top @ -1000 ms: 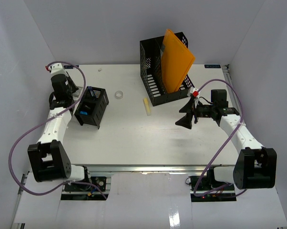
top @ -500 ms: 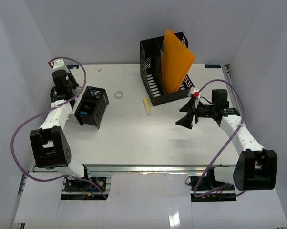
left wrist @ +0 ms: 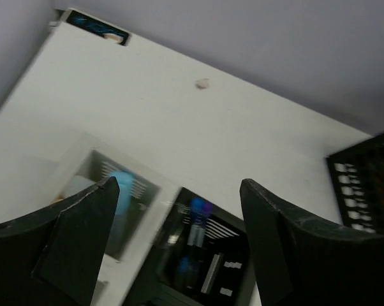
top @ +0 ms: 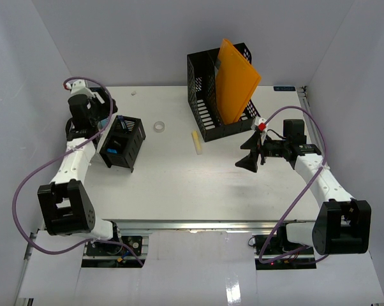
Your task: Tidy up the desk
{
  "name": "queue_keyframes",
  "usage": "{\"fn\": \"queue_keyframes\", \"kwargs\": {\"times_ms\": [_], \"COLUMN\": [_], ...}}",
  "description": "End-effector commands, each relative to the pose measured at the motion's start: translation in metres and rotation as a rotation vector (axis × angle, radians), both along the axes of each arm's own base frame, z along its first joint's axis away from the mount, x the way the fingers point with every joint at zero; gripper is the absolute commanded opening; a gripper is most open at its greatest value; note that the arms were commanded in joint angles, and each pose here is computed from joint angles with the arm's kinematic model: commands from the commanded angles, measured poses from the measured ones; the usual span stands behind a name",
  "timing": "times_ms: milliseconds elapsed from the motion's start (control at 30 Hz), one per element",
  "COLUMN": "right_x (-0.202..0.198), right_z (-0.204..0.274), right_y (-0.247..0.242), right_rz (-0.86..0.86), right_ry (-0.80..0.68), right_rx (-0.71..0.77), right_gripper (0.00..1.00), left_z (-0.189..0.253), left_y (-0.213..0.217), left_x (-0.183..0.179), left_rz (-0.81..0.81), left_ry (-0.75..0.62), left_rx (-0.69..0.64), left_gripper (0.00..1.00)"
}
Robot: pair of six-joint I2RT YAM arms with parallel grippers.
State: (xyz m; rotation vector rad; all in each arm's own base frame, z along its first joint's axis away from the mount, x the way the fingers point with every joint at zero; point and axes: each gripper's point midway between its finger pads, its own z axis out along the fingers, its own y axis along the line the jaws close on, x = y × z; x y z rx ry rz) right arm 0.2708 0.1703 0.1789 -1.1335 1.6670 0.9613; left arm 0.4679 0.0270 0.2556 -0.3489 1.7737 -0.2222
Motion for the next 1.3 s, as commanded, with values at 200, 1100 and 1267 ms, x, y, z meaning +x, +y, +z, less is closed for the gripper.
{"fn": "queue_keyframes", "kwargs": {"times_ms": [200,1100,1267], "right_x": [0.008,0.015,0.015], "right_z": [-0.002,-0.005,-0.004], "right_y": [-0.009,-0.017,-0.017], "right_rz": [-0.041,-0.08,-0.08], "right_ry": [-0.01,0.0,0.0], "right_rx": [-0.017,-0.033,-0.031], "right_gripper": [0.9,0.9,0.9], "left_z": [-0.038,-0.191,-0.198], "left_y": [-0.238,-0.328,-0.323], "left_x": [-0.022,0.001,0.001], "left_rz": [-0.589,-0.428,-0.409], "left_ry": [0.267,0.648,0.665], "left_rx": [-0.317,0.003,0.05], "left_gripper": [0.74,0.7,0.68]}}
